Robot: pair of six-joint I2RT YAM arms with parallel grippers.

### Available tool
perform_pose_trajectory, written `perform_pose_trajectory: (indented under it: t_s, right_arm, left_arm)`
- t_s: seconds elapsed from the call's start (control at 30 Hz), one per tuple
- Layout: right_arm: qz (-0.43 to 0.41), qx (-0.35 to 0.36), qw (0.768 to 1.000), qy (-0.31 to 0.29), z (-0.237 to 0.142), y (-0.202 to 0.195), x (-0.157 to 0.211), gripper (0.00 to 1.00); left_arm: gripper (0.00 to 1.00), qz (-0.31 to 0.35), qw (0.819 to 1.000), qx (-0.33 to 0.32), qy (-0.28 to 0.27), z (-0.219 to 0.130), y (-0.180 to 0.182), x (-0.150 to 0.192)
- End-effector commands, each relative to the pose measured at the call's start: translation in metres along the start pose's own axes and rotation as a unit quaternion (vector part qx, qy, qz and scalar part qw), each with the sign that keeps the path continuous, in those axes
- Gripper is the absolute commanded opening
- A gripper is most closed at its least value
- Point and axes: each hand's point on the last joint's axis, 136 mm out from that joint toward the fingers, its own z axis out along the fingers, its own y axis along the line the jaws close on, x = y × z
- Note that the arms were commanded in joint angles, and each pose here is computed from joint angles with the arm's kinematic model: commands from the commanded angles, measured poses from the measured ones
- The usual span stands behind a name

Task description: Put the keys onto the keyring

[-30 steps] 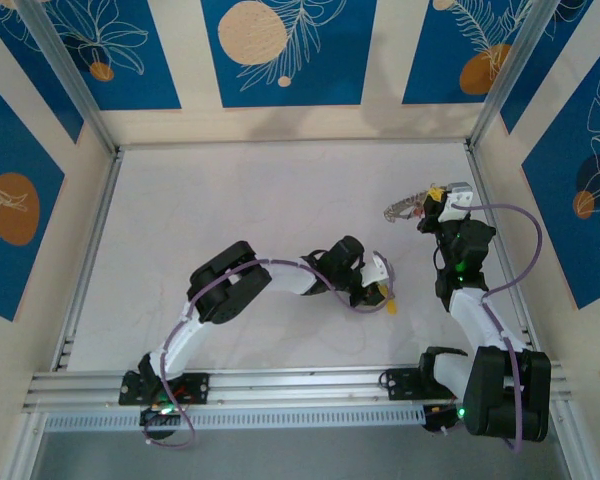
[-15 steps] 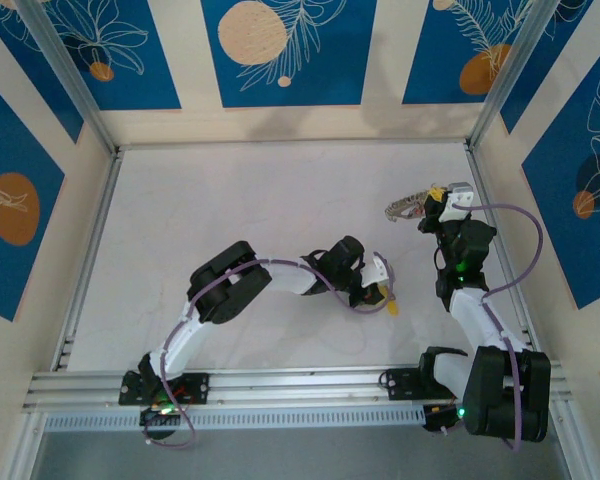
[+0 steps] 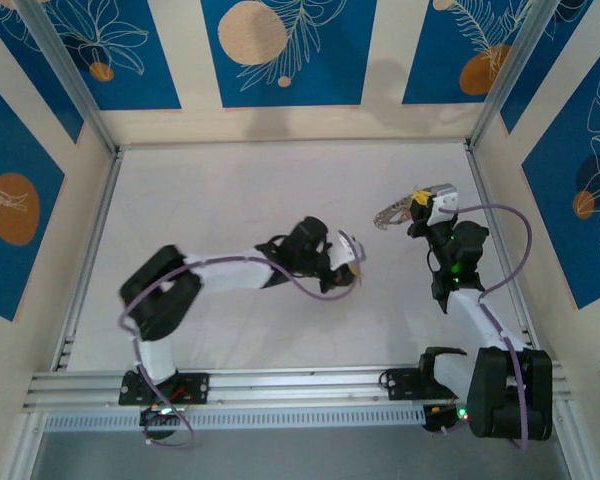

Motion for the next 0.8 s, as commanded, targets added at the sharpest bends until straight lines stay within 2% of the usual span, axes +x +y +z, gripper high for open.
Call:
perform_pose_trajectory:
  t_s: [0.0,0.2,0.37,0.57,0.77]
  right_arm:
    - [-0.055,-0.059,0.996,-0.042,0.002,0.032,-0.022,0.0]
    - [-0.122,-0.154,0.979,-0.055,0.0,0.086,-0.019,0.0]
    - [-0.175,-0.274,0.942,-0.078,-0.013,0.145,-0.015,0.0]
    - [-0.205,-0.428,0.873,-0.111,-0.047,0.214,-0.008,0.0]
    - [-0.2,-0.539,0.811,-0.11,-0.075,0.264,0.003,0.0]
  left_arm:
    - [0.0,0.0,0.998,-0.054,0.028,-0.045,0.007,0.007]
    - [0.0,0.007,0.99,-0.132,0.051,-0.131,0.016,-0.002]
    - [0.0,0.026,0.983,-0.173,0.056,-0.186,0.022,-0.011]
    - [0.0,0.065,0.976,-0.194,0.075,-0.211,0.023,-0.005]
    - [0.0,0.154,0.97,-0.185,0.038,-0.204,0.02,-0.002]
